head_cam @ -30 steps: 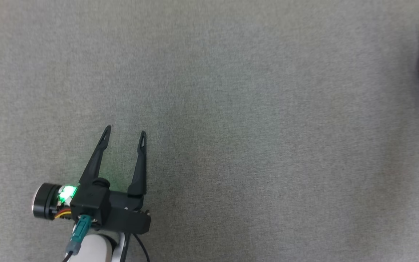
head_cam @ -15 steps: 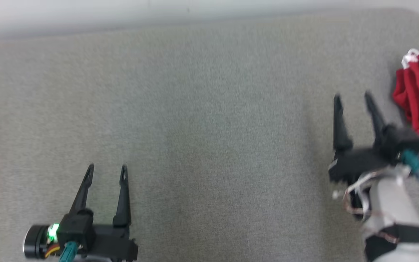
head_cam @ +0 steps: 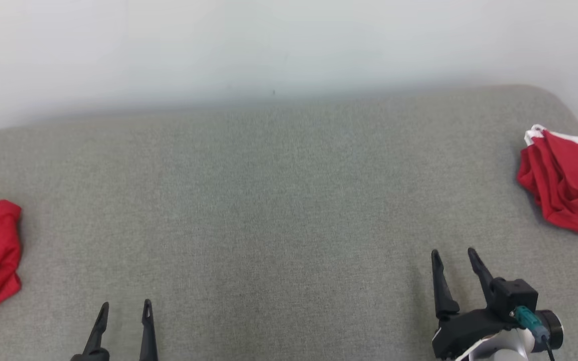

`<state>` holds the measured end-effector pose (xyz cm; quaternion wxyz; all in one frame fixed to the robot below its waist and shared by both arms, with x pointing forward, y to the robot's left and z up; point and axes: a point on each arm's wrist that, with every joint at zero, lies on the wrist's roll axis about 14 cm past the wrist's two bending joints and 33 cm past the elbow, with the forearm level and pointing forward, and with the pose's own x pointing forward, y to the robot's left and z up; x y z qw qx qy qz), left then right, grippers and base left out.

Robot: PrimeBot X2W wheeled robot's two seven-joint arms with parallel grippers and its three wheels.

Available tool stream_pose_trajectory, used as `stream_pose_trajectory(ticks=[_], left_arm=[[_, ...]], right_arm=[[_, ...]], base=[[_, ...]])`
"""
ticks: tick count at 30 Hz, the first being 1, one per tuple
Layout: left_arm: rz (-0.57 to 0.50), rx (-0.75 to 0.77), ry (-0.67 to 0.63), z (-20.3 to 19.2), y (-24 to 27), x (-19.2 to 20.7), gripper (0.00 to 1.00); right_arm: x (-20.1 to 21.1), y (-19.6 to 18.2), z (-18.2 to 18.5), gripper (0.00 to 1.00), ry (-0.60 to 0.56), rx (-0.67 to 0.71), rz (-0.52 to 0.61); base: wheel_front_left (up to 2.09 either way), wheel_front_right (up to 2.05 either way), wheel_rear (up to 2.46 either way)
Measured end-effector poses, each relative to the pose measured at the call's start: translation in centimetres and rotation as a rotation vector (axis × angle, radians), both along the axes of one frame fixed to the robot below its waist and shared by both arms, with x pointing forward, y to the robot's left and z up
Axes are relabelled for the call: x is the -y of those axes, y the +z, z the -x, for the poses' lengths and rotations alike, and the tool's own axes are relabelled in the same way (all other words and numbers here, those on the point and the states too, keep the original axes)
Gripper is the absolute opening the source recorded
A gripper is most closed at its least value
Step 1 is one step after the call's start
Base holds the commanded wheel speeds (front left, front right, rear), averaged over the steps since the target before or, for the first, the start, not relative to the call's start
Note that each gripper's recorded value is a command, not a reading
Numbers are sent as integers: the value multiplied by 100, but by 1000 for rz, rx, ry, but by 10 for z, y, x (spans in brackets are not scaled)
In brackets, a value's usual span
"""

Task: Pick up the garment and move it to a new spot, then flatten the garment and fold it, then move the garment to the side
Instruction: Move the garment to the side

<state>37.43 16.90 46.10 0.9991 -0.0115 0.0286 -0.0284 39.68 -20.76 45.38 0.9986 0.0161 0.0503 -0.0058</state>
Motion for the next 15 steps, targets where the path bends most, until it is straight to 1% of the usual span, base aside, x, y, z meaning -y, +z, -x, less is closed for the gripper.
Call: stream_pose_trajectory(ticks=[4,15], left_arm=[[3,23,29,7,8,-9,100],[21,60,93,18,20,-28,100]], right_arm=[[-6,7,9,100,17,18,0],[-17,38,14,100,43,115,-32]], base=[[0,0,0],[0,0,0]])
